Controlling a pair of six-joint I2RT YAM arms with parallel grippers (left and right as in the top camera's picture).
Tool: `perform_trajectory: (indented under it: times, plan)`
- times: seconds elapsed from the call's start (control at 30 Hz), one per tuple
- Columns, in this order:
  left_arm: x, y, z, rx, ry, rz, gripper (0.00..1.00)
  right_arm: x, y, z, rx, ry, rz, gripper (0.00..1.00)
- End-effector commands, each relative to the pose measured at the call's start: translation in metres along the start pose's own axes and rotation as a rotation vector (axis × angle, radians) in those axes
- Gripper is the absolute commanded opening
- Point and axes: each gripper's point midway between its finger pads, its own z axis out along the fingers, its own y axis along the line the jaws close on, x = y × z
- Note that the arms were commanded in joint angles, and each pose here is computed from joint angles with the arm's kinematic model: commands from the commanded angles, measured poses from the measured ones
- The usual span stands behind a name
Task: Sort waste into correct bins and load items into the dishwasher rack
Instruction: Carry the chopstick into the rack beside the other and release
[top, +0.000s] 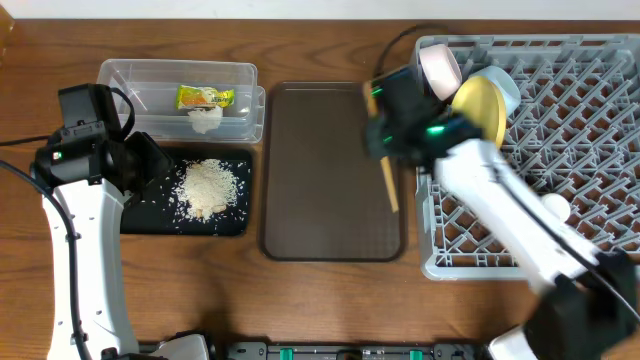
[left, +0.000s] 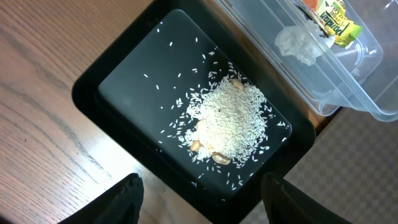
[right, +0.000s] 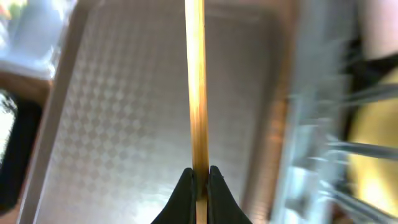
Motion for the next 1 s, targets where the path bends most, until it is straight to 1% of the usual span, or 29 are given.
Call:
perform_trajectory:
  times: [0.0, 0.17, 0.23, 0.37, 0.57, 0.6, 0.73, 0.77, 0.83, 0.87, 0.9, 0.97]
  plan:
    - [-0.002, 0.001, -0.002, 0.000, -0.006, -0.014, 0.64, -0.005, -0.028, -0.020, -0.009, 0.002, 0.018, 0.01]
    - [-0.002, 0.001, -0.002, 0.000, -0.006, -0.013, 0.64, 0.019, -0.078, -0.022, 0.073, 0.117, 0.054, 0.01]
    - [-0.002, 0.001, -0.002, 0.000, -0.006, -0.014, 0.64, 0.030, -0.088, -0.018, 0.090, 0.161, 0.068, 0.01]
    - [-0.002, 0.001, -0.002, 0.001, -0.006, -0.013, 0.64, 0.048, -0.101, -0.001, 0.109, 0.229, 0.093, 0.01]
    - [-0.002, 0.001, -0.002, 0.000, -0.006, -0.013, 0.64, 0.068, -0.106, 0.029, 0.122, 0.319, 0.103, 0.01]
    - [-0.002, 0.001, -0.002, 0.000, -0.006, -0.013, 0.64, 0.071, -0.107, 0.033, 0.125, 0.332, 0.108, 0.03]
    - [-0.001, 0.000, -0.002, 0.001, -0.005, -0.010, 0.64, 0.072, -0.107, 0.039, 0.125, 0.338, 0.109, 0.11]
    - [-0.001, 0.000, -0.002, 0.001, -0.005, -0.010, 0.64, 0.071, -0.107, 0.040, 0.124, 0.332, 0.108, 0.14]
    - [-0.001, 0.000, -0.002, 0.001, -0.005, -0.010, 0.64, 0.068, -0.107, 0.039, 0.123, 0.321, 0.107, 0.32]
    - [-0.001, 0.000, -0.002, 0.001, -0.005, -0.010, 0.64, 0.067, -0.107, 0.039, 0.122, 0.316, 0.107, 0.39]
    - [-0.001, 0.000, -0.002, 0.001, -0.005, -0.010, 0.68, 0.067, -0.107, 0.039, 0.122, 0.315, 0.107, 0.43]
    - [-0.001, -0.004, -0.002, 0.007, -0.007, 0.001, 0.70, 0.067, -0.106, 0.039, 0.121, 0.316, 0.106, 0.54]
